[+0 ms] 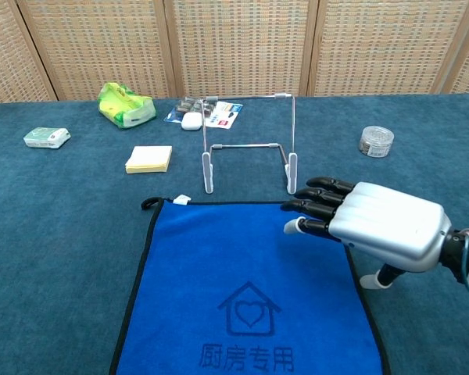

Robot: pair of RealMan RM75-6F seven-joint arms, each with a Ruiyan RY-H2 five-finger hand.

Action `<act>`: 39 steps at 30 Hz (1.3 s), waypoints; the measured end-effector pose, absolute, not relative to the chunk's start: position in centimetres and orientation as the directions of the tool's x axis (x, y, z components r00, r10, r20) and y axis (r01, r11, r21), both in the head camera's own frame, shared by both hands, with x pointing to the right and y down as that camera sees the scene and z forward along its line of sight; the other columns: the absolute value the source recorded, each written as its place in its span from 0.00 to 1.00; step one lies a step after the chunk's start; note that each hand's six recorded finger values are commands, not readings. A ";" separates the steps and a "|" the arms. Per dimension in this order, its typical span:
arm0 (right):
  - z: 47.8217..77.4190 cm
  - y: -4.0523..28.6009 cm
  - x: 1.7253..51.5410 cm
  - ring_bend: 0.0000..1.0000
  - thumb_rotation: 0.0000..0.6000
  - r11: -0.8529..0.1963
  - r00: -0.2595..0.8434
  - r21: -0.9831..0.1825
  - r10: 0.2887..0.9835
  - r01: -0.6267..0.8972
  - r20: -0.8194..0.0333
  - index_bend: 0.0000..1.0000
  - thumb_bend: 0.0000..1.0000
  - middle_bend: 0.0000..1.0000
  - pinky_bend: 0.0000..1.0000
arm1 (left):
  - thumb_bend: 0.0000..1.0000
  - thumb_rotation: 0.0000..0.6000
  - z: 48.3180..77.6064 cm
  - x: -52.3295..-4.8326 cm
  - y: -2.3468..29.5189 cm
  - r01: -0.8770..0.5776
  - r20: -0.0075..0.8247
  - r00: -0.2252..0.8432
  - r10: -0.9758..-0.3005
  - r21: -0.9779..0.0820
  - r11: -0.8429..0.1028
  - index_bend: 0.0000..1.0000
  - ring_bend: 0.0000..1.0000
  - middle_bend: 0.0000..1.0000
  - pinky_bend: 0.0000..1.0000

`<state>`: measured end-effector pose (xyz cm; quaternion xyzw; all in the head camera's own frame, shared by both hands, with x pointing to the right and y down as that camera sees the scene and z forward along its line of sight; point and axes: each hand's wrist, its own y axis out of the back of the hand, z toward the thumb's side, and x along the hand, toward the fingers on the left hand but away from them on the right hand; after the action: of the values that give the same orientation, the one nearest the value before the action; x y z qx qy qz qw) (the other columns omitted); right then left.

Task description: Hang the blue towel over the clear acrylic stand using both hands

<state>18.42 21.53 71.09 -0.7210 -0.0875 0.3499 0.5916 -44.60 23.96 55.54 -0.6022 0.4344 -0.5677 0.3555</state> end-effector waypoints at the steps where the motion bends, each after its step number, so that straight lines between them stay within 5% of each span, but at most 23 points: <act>1: 71.1 21.5 18.3 0.00 1.00 -0.285 0.741 -0.915 0.539 -0.287 -0.400 0.17 0.00 0.08 0.00 | 0.00 1.00 55.6 -44.6 24.0 -0.120 0.376 -0.022 -0.927 -0.921 -0.370 0.00 0.00 0.00 0.00; 13: 71.0 21.0 15.6 0.00 1.00 -0.324 0.744 -0.920 0.555 -0.220 -0.373 0.27 0.01 0.10 0.00 | 0.00 1.00 55.8 -44.7 23.9 -0.121 0.382 -0.023 -0.924 -0.918 -0.377 0.00 0.00 0.00 0.00; 26: 71.0 21.0 15.4 0.00 1.00 -0.350 0.742 -0.914 0.554 -0.204 -0.378 0.50 0.51 0.12 0.00 | 0.00 1.00 56.1 -44.6 24.0 -0.118 0.395 -0.022 -0.919 -0.913 -0.390 0.00 0.00 0.00 0.00; 39: 70.8 21.0 15.5 0.00 1.00 -0.366 0.742 -0.914 0.562 -0.173 -0.365 0.62 0.54 0.12 0.00 | 0.00 1.00 57.0 -44.2 23.9 -0.102 0.410 -0.005 -0.912 -0.908 -0.407 0.00 0.00 0.00 0.00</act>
<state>15.50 21.00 70.79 -0.7555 -0.1286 0.3350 0.5481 -44.22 23.85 56.97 -0.6109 0.4149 -0.5749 0.3524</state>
